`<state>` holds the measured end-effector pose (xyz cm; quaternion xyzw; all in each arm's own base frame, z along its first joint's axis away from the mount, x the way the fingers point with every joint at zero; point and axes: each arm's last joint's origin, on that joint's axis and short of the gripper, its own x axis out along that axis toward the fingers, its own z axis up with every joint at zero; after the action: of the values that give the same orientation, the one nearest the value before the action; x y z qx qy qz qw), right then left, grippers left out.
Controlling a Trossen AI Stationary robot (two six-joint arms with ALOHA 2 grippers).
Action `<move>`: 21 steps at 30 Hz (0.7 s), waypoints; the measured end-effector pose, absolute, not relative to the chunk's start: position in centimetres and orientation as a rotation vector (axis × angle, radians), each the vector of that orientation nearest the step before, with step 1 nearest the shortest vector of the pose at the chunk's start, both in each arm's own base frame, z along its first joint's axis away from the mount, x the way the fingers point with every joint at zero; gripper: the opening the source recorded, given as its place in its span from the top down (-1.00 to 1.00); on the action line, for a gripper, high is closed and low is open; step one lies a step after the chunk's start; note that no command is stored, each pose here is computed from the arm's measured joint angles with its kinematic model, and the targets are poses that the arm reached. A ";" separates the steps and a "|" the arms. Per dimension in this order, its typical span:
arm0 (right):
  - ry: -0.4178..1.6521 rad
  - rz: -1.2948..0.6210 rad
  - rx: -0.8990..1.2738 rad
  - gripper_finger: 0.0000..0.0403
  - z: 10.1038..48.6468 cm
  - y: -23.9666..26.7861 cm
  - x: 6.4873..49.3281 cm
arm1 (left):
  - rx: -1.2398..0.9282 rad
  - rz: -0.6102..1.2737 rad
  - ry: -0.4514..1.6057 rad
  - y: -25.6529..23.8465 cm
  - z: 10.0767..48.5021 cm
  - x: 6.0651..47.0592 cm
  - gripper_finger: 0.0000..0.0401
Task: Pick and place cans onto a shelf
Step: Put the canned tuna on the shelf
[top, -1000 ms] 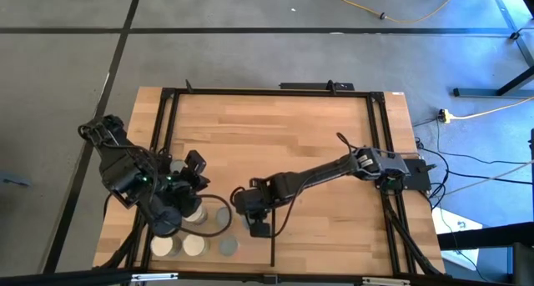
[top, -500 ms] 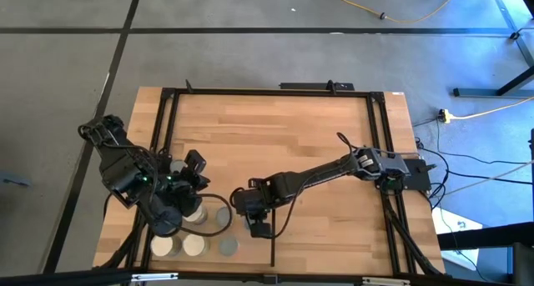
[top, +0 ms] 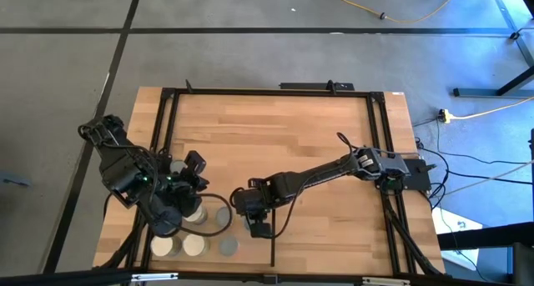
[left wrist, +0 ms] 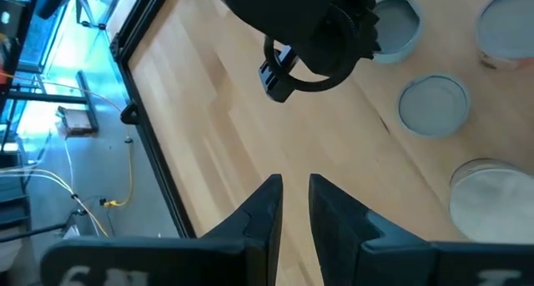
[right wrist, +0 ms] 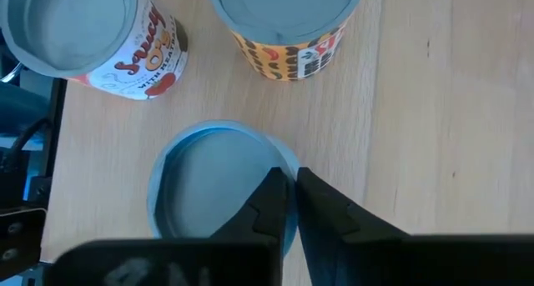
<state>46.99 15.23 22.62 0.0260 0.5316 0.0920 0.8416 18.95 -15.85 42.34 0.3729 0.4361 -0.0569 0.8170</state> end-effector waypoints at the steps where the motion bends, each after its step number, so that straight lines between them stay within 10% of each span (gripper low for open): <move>1: 1.123 0.194 0.056 0.86 22.6 15.2 47.0 | 0.785 -0.117 0.930 -15.9 42.3 18.9 0.73; 21: 1.048 0.216 0.039 0.65 24.2 15.4 47.4 | 0.661 -0.128 0.943 -16.5 42.3 18.4 0.73</move>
<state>47.45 15.35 24.21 0.0184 0.4993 0.1030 0.8601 18.41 -16.50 42.25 0.3121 0.4455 -0.0605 0.8369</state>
